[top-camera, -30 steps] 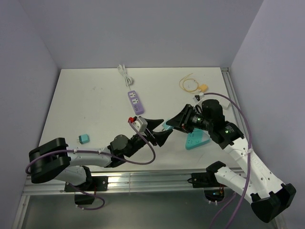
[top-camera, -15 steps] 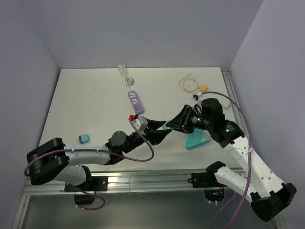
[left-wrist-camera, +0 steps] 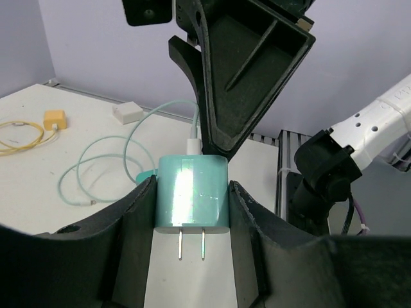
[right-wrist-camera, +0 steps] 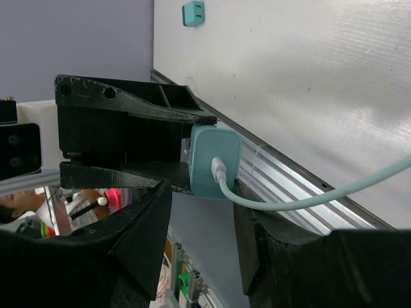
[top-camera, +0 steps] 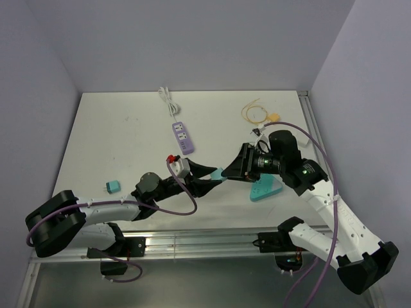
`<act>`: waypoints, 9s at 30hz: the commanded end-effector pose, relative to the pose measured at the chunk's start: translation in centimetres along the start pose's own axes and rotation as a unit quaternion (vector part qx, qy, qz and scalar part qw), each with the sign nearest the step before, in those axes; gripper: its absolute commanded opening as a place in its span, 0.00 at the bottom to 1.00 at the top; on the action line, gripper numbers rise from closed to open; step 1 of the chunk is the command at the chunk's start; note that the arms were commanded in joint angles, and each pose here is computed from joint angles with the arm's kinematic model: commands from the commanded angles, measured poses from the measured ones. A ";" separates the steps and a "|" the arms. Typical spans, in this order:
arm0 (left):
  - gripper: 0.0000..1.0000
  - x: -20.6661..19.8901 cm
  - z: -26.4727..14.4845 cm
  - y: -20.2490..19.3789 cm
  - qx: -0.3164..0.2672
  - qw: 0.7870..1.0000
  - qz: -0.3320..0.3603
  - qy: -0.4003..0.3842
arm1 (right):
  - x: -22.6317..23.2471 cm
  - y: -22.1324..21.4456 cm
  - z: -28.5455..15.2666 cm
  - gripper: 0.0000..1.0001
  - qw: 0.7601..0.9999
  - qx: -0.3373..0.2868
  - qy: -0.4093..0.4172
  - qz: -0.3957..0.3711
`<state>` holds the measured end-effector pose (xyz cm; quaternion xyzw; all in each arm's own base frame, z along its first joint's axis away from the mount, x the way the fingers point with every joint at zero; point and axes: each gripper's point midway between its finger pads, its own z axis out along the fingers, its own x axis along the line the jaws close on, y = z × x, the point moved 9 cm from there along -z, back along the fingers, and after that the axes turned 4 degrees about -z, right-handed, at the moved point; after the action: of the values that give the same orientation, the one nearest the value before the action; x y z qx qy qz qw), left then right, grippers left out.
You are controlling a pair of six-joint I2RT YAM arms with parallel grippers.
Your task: Insert the plug
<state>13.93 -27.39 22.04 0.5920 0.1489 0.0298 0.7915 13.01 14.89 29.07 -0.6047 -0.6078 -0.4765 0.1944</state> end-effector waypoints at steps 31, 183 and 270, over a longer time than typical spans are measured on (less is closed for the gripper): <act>0.00 -1.2 0.8 2.0 -0.015 0.996 0.038 -0.084 | -0.5 0.6 2.4 0.12 0.994 0.097 0.057 0.007; 0.94 1.4 -5.7 5.3 -0.046 0.926 -0.240 0.288 | -13.5 3.3 7.4 1.00 0.856 -0.069 -0.511 -0.043; 0.53 17.1 -29.2 -2.0 -0.071 0.127 -0.503 0.852 | -10.0 -3.6 5.0 0.97 0.946 -0.114 -0.260 -0.156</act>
<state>21.83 2.62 9.90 -0.0847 0.9895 0.1166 0.0146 13.24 14.07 16.67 -0.6201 -0.6730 -0.3874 -0.1115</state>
